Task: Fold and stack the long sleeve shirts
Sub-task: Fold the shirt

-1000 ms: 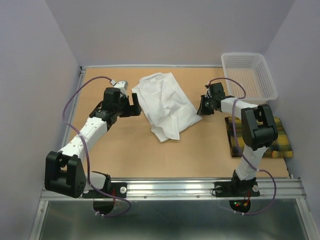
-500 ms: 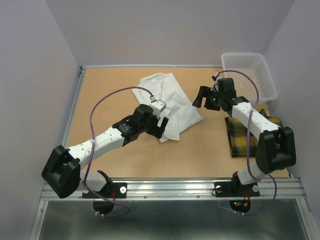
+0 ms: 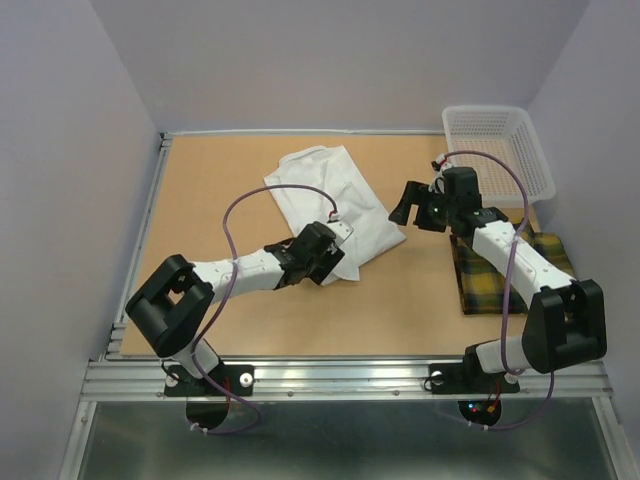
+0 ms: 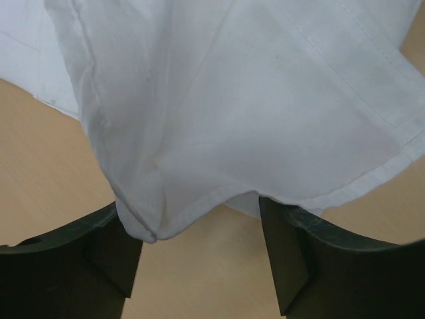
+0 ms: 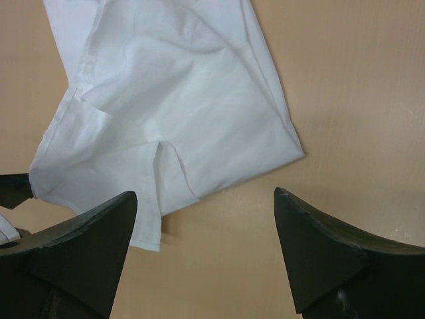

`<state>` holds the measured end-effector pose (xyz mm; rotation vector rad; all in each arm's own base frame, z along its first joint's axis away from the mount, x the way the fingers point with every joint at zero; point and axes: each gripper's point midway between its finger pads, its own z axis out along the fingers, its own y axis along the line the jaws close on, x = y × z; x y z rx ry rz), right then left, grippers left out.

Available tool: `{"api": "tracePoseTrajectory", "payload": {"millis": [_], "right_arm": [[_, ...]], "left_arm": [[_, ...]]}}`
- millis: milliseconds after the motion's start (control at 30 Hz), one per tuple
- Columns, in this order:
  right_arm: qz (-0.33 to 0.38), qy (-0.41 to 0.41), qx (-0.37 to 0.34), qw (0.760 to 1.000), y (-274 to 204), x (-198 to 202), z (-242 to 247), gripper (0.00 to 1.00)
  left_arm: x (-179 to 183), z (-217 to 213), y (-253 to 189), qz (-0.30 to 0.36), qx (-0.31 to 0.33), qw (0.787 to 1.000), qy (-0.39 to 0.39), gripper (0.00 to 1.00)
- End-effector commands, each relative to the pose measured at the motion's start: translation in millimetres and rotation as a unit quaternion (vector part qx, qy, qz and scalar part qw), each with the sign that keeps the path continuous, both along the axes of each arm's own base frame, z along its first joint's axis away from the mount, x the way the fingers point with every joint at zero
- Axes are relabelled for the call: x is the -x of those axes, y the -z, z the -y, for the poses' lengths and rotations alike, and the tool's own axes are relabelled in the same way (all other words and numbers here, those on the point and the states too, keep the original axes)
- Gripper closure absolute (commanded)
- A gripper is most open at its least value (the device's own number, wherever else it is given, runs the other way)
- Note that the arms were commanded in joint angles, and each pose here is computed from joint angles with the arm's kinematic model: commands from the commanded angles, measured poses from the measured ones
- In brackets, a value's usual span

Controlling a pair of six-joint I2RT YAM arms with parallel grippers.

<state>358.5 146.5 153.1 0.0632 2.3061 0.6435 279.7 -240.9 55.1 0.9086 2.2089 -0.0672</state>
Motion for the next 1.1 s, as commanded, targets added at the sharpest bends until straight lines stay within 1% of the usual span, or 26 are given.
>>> {"api": "tracePoseTrajectory", "payload": {"millis": [0, 67, 167, 233, 367, 500, 600, 667, 700, 767, 800, 900, 933, 1033, 1067], "right_arm": [[0.006, -0.003, -0.013, 1.000, -5.7, 8.4, -2.4, 0.12], [0.004, -0.002, -0.013, 1.000, -3.7, 10.2, -2.0, 0.12], [-0.006, -0.001, -0.013, 1.000, 3.6, 13.6, -1.0, 0.12], [-0.010, -0.001, -0.014, 1.000, 6.1, 15.7, -1.6, 0.12], [-0.014, 0.000, -0.015, 1.000, 9.2, 19.8, -0.8, 0.12], [-0.015, 0.000, -0.014, 1.000, 10.7, 21.1, -0.2, 0.12], [-0.024, -0.001, -0.016, 1.000, 15.3, 22.7, -1.6, 0.12], [-0.027, 0.000, -0.016, 1.000, 17.6, 23.6, -1.1, 0.12], [-0.027, 0.001, -0.015, 1.000, 18.0, 23.0, -0.8, 0.12], [-0.030, 0.002, -0.014, 0.999, 20.0, 23.6, 0.2, 0.12], [-0.032, 0.002, -0.013, 0.999, 21.8, 24.4, 0.1, 0.12], [-0.040, 0.001, -0.011, 0.999, 28.1, 25.6, -0.1, 0.12], [-0.041, 0.001, -0.011, 0.999, 29.5, 25.5, 0.4, 0.12], [-0.042, -0.003, -0.005, 0.999, 31.5, 22.1, 0.1, 0.12], [-0.042, -0.003, -0.004, 0.999, 31.8, 20.9, 0.0, 0.13]], "left_arm": [[-38.9, 10.1, -40.9, 0.087, 0.009, 0.996, -0.032, 0.30], [-48.4, 11.4, -48.8, 0.107, 0.011, 0.993, -0.047, 0.33], [-59.8, 10.5, -57.3, 0.126, 0.009, 0.990, -0.068, 0.35], [-66.1, 9.7, -56.9, 0.127, 0.011, 0.988, -0.082, 0.36], [-85.4, 0.2, -55.1, 0.110, 0.040, 0.986, -0.118, 0.37], [-100.2, -3.6, -48.4, 0.088, 0.066, 0.984, -0.137, 0.38], [-110.7, 0.9, -45.9, 0.077, 0.086, 0.983, -0.140, 0.43], [-120.0, -3.9, -42.7, 0.072, 0.090, 0.983, -0.146, 0.48], [-124.8, -2.8, -45.4, 0.067, 0.109, 0.979, -0.162, 0.53], [-133.9, -11.7, -41.9, 0.054, 0.122, 0.975, -0.176, 0.55], [-138.8, -13.0, -44.4, 0.053, 0.132, 0.973, -0.181, 0.58], [-149.1, -12.9, -52.8, 0.058, 0.141, 0.972, -0.179, 0.62], [-150.5, -9.4, -54.5, 0.057, 0.145, 0.973, -0.173, 0.65], [-153.9, -1.8, -52.8, 0.049, 0.151, 0.974, -0.160, 0.68], [-154.8, -1.3, -50.0, 0.048, 0.149, 0.974, -0.160, 0.73]]}}
